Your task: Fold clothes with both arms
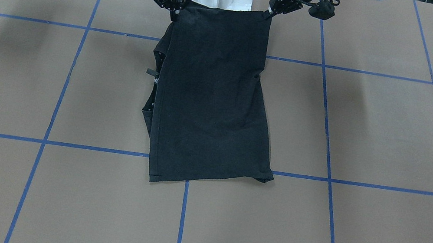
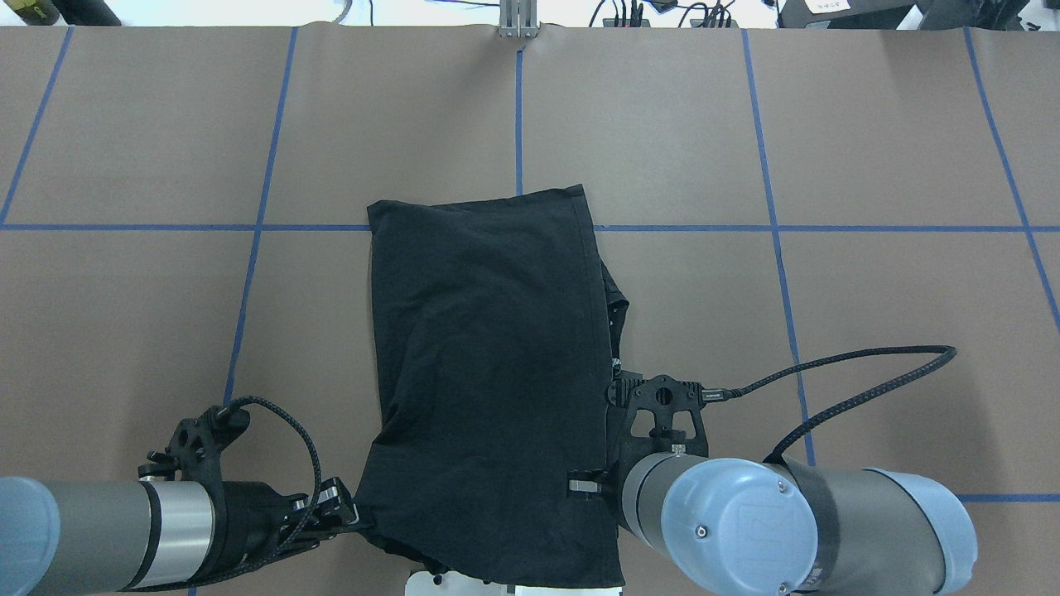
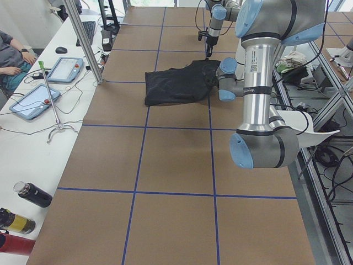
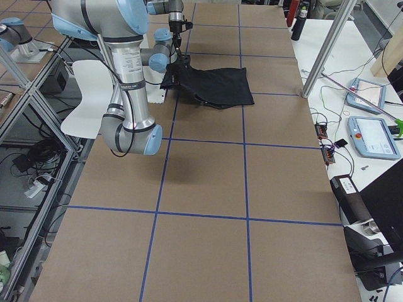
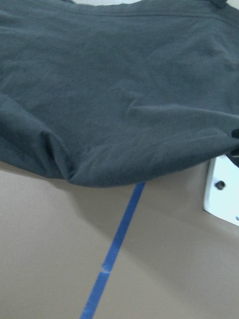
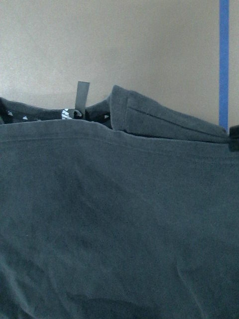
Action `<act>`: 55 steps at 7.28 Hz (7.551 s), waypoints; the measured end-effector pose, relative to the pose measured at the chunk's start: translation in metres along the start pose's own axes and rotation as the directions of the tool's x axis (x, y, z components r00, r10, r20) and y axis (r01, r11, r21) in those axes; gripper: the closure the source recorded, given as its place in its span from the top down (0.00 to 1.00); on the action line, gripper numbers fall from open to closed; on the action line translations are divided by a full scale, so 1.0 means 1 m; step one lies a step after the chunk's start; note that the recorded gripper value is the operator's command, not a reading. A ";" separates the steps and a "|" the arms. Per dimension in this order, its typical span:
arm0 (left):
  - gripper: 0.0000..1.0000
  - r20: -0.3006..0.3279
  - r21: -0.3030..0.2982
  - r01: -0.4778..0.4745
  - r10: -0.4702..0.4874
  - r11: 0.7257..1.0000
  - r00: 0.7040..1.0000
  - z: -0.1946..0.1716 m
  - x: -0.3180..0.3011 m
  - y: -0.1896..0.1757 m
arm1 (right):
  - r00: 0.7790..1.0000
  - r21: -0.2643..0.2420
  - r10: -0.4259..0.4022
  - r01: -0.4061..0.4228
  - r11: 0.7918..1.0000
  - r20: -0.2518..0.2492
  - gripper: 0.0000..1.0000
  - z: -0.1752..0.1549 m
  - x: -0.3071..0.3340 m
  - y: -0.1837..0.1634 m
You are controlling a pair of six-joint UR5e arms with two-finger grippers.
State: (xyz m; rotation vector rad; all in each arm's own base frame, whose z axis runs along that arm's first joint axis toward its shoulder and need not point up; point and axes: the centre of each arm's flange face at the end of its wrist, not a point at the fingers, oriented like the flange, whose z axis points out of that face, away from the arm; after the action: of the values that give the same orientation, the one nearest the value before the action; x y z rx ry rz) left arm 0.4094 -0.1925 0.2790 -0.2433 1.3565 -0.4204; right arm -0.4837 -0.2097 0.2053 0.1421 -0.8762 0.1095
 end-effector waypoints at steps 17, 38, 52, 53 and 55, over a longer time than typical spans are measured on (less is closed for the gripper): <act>0.00 0.364 0.369 -0.352 0.214 0.860 0.906 0.072 0.168 -0.321 | 0.985 0.194 0.112 -0.086 0.977 -0.130 0.00 0.116 -0.032 -0.255; 1.00 0.350 0.185 -0.570 0.488 0.801 0.800 -0.037 0.091 -0.384 | 0.824 0.141 -0.397 0.485 0.863 -0.404 0.78 0.150 -0.173 -0.263; 1.00 0.372 0.173 -0.574 0.486 0.801 0.791 -0.064 0.096 -0.360 | 0.836 0.127 -0.453 0.508 0.852 -0.309 0.99 0.098 -0.074 -0.435; 1.00 0.412 0.140 -0.604 0.508 0.785 0.756 -0.075 0.102 -0.351 | 0.868 0.089 -0.429 0.462 0.883 -0.252 0.99 0.092 -0.054 -0.427; 1.00 0.500 0.067 -0.682 0.567 0.728 0.654 -0.117 0.097 -0.355 | 0.918 0.022 -0.353 0.363 0.932 -0.181 1.00 0.062 0.013 -0.412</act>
State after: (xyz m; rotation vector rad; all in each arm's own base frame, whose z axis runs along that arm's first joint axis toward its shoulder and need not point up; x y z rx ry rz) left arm 0.2568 -0.5458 0.3135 0.3419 0.8309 0.0718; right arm -0.4591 -0.6251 0.2221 0.3384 -0.6605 -0.1953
